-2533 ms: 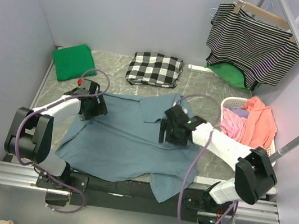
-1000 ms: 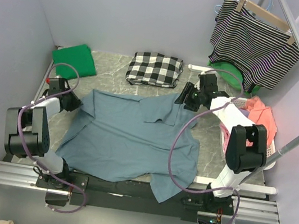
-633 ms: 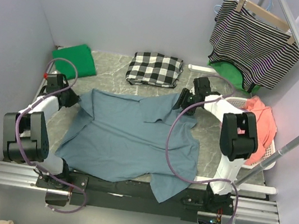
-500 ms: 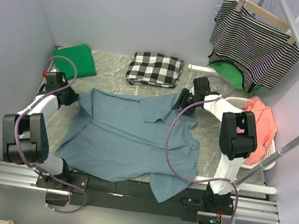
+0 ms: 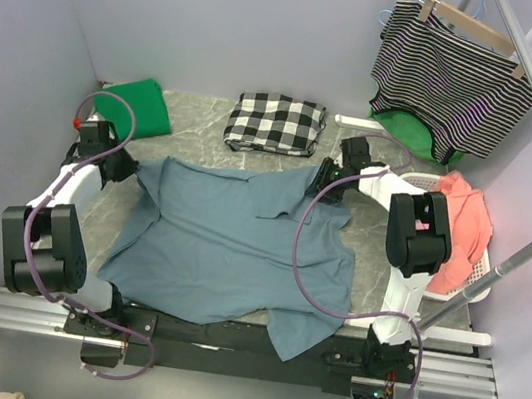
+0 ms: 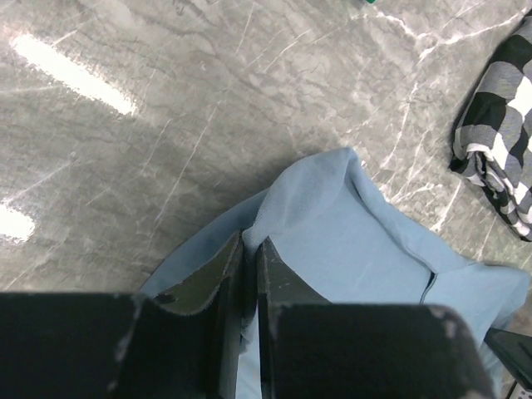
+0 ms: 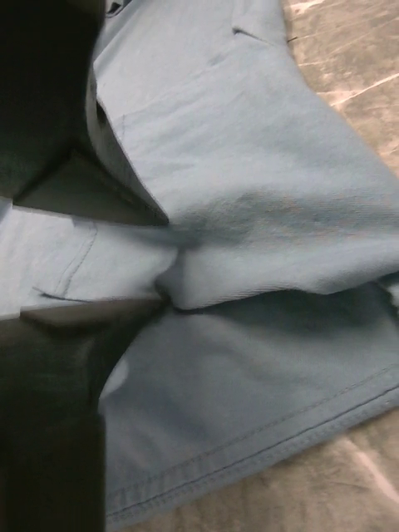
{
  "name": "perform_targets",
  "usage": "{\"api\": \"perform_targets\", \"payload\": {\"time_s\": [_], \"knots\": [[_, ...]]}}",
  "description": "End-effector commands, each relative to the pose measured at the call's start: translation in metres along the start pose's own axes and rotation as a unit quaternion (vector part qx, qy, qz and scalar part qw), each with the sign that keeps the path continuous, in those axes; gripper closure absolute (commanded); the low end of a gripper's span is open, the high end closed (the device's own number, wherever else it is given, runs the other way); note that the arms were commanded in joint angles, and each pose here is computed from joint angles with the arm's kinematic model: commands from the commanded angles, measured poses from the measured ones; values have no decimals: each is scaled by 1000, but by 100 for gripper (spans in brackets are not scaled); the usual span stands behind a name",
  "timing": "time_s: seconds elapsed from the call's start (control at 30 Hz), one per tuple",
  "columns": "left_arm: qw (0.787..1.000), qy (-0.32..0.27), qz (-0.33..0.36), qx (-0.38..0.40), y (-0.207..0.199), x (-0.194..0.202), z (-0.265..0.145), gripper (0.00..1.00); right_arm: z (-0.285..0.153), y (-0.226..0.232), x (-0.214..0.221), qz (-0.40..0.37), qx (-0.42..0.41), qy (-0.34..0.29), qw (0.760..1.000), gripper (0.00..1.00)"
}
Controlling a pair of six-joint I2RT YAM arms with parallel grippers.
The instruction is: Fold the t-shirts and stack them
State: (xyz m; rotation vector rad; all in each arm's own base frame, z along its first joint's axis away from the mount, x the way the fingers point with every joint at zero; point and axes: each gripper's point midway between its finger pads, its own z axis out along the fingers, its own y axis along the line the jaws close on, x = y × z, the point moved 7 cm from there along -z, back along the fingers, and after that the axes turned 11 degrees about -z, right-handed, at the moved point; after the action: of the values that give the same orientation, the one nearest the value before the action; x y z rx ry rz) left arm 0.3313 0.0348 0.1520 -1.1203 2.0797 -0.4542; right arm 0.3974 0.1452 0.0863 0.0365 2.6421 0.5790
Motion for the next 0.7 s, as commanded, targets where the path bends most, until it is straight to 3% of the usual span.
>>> {"api": "perform_targets", "payload": {"time_s": [0.0, 0.13, 0.37, 0.53, 0.67], "knots": [[999, -37, 15, 19, -16, -18, -13, 85, 1, 3, -17, -9, -11, -22, 1000, 66], [999, -41, 17, 22, -19, -21, -16, 86, -3, 6, -19, -16, -18, -29, 999, 100], [998, -52, 23, 24, -29, -32, -19, 86, -36, 15, -31, -35, -11, -80, 996, 100], [997, -72, 40, -4, -37, -52, -18, 84, -80, 16, -48, -49, 47, -127, 990, 100], [995, -74, 65, -21, -56, -76, -12, 82, -96, 8, -52, -43, 80, -128, 988, 100]]}}
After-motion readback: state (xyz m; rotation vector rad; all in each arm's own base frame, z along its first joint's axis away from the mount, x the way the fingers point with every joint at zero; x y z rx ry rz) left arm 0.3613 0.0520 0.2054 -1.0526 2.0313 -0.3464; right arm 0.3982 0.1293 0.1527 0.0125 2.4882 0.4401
